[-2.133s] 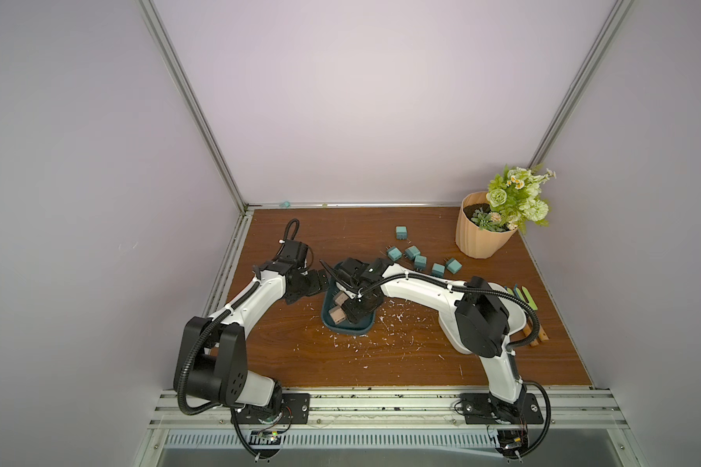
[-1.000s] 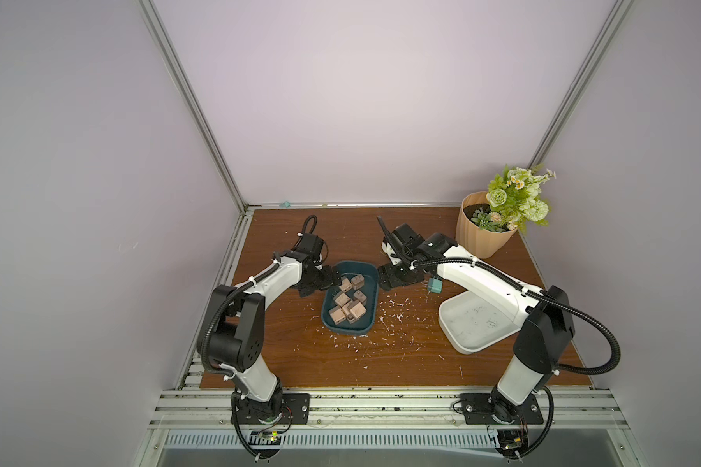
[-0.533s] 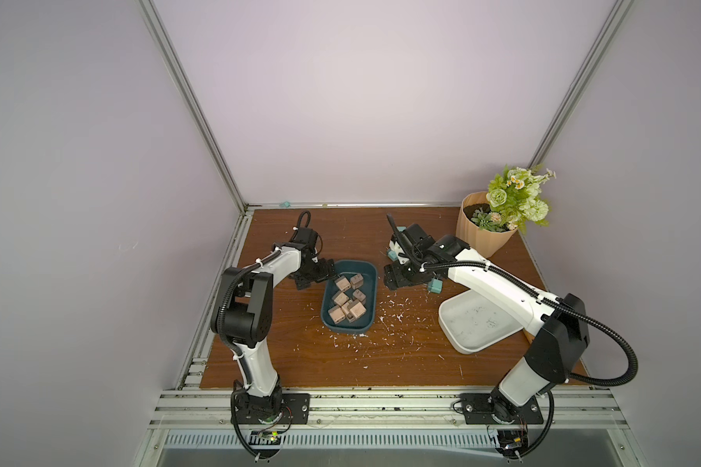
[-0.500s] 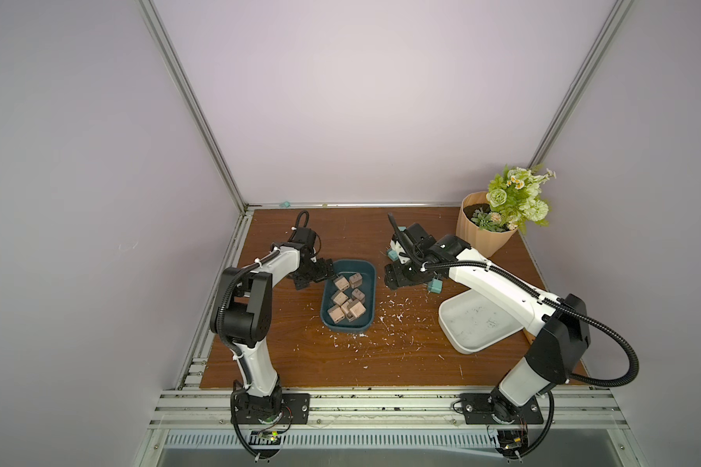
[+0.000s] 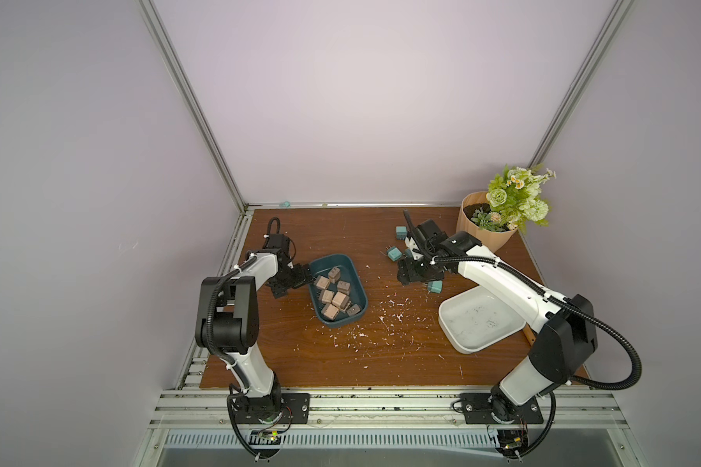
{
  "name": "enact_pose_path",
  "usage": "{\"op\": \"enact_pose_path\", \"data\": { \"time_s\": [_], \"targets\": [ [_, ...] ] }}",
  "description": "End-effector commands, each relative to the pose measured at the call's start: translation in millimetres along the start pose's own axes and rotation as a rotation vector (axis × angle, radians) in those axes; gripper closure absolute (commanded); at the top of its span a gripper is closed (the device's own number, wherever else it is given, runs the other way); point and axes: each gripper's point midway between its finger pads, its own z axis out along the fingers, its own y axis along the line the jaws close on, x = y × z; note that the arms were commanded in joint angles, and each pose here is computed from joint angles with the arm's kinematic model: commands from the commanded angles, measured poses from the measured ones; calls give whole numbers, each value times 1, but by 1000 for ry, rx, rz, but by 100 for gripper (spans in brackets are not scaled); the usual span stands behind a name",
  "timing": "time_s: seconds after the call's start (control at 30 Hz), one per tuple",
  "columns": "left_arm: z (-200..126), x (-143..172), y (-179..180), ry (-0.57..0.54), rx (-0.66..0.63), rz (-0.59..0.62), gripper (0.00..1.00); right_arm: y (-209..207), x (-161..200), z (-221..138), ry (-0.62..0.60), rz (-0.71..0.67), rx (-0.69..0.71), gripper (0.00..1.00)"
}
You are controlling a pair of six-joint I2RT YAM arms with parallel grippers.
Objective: Place the plugs by color into the storage box
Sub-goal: Adjust the storage box at the center of the board, then pick up the storage box at the center of the board.
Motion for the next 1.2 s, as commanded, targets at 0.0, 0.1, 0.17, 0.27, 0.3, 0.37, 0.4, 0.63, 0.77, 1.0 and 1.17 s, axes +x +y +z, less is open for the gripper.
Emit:
{"op": "enact_pose_path", "data": {
  "time_s": [0.0,0.1,0.17,0.27,0.3,0.37,0.4,0.63,0.77,1.0,1.17],
  "targets": [
    [-13,-1,8,-7,-8,-2,2,-18,4,-16,-10,23,13,18],
    [-26,-8,-1,-37,28,-5,1,-39,12,-14,13,62,48,18],
    [-34,-12,-7,-57,50,-14,1,-53,18,-14,22,89,69,18],
    [-46,-16,-15,-80,86,-32,1,-78,30,-15,36,145,102,18],
    [-49,-16,-18,-85,95,-35,1,-86,34,-15,40,168,107,18],
    [-54,-15,-19,-94,106,-39,1,-100,43,-13,54,212,114,18],
    [-55,-14,-20,-95,109,-38,1,-106,47,-11,60,232,109,18],
    [-48,5,-13,-64,94,-28,1,-112,59,21,79,318,11,22],
    [-48,12,-10,-59,89,-29,1,-112,56,38,84,332,-4,29],
    [-49,20,-7,-58,88,-30,1,-119,57,59,109,350,18,45],
    [-51,25,-5,-63,86,-31,1,-122,69,65,139,362,33,63]
  ]
}}
